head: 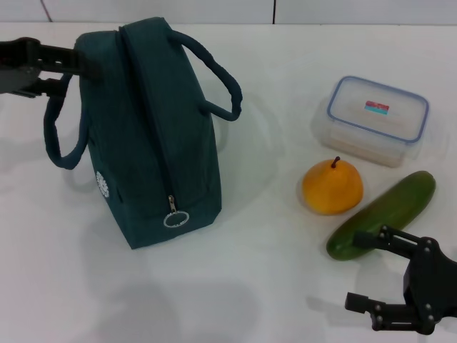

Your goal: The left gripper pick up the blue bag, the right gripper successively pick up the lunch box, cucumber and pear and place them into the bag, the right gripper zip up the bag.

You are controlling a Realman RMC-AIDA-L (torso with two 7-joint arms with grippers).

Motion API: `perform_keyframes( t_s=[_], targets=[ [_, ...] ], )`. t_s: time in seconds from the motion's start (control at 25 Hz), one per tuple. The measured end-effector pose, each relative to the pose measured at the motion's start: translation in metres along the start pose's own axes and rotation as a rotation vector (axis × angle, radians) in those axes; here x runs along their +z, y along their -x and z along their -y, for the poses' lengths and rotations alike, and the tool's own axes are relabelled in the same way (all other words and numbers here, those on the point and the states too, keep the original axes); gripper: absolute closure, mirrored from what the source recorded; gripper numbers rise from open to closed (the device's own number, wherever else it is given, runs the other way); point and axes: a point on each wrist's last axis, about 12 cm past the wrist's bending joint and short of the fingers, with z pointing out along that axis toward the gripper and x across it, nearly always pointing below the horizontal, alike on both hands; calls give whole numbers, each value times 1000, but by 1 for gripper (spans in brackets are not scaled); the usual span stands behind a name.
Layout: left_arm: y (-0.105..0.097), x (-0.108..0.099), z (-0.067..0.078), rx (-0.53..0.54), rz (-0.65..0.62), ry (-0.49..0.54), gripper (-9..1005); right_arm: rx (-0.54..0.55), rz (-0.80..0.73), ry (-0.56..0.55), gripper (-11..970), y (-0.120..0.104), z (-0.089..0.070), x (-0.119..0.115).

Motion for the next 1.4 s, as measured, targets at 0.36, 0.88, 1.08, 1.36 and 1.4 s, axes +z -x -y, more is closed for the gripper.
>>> perform_keyframes(
  t_s=[0.36, 0.88, 1.08, 1.36, 1.4],
  targets=[
    [4, 10, 9, 4, -33, -7, 132, 4, -8, -2, 93, -2, -1, 0],
    [5, 22, 1, -38, -58, 11, 136, -7, -13, -6, 97, -2, 0, 0],
    [6, 26, -2, 28, -79, 6, 290, -8, -12, -7, 99, -2, 0, 0],
    [7, 28, 1, 57, -101, -4, 691, -7, -7, -5, 101, -2, 0, 0],
    [7, 27, 1, 57, -99, -5, 735, -7, -6, -4, 101, -2, 0, 1]
  ],
)
